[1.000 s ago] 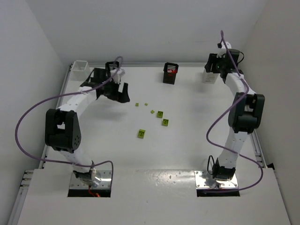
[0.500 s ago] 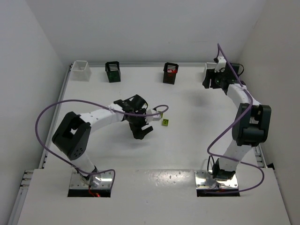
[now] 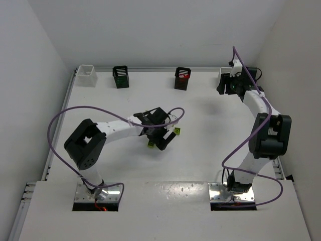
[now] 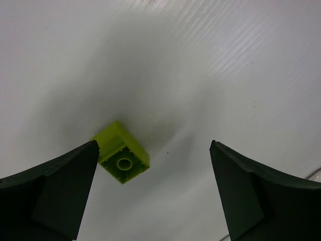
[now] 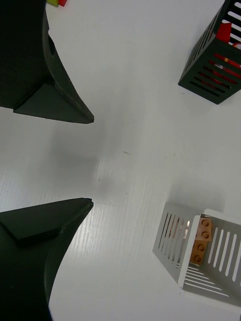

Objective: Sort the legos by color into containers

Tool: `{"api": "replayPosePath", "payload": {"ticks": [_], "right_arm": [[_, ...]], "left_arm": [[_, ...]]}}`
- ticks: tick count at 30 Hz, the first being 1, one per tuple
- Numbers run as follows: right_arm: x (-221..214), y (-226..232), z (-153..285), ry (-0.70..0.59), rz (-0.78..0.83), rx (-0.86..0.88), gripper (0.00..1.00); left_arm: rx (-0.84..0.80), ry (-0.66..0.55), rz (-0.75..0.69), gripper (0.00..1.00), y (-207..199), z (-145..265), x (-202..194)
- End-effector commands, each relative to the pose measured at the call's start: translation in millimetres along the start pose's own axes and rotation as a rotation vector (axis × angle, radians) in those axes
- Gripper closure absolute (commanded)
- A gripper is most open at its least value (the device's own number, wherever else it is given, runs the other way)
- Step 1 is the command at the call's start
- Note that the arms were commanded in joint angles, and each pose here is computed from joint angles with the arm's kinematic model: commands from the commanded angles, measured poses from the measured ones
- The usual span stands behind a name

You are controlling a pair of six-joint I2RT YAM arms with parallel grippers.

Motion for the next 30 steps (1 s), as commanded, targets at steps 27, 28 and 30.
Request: {"api": "replayPosePath", "payload": {"ticks": [27, 28, 30], "right_arm": [[11, 4, 9, -0.043, 0.036, 0.029, 0.37], [11, 8, 8, -0.042, 0.041, 0.037, 0.37], [12, 9, 6, -0.042, 0.041, 0.047, 0.37]], "left_arm": [[0.185, 0.037, 0.202, 0.40, 14, -16, -26], [0.174, 0.060, 0.180, 0.43, 16, -17, -31], [0.169, 0.052, 0.159, 0.57, 21, -15, -20]]}}
Point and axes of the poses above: each gripper's point midway between its finger pads, its own z axis back along the fingers, its own y axis along the line the jaws close on, x = y × z, the point moved 4 cm from there along z, back along the fingers, and after that the axes turned 5 degrees about -z, right-handed, at the moved point
